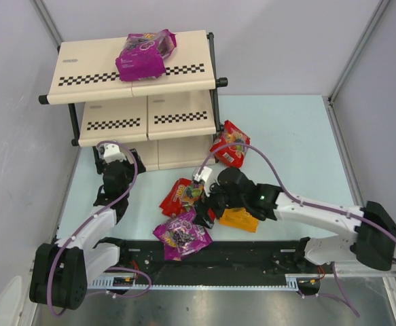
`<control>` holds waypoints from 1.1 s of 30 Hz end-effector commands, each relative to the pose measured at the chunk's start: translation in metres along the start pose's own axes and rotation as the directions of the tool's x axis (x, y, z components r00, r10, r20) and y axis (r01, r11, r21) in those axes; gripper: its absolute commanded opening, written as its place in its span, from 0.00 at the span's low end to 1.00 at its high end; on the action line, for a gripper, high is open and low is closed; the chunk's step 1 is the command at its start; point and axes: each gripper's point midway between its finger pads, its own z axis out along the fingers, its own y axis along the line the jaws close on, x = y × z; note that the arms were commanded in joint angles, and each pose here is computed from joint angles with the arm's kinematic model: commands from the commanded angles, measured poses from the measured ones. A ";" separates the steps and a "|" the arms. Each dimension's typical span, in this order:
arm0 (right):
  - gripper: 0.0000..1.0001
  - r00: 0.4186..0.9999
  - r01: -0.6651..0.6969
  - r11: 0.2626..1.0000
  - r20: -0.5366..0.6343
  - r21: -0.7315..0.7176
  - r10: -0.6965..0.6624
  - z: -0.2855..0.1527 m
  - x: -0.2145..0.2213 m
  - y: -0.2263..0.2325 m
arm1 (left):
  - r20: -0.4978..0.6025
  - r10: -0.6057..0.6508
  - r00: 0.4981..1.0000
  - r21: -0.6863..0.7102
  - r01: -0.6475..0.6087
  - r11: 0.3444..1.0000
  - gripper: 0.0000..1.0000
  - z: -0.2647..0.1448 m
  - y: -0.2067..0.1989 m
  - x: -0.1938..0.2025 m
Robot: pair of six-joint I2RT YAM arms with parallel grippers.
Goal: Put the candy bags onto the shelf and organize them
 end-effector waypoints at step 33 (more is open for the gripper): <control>0.77 0.894 -0.393 0.917 -0.207 0.061 0.397 0.078 0.095 -0.008 | 0.051 -0.040 0.998 0.008 0.039 0.999 1.00 0.002 -0.004 -0.019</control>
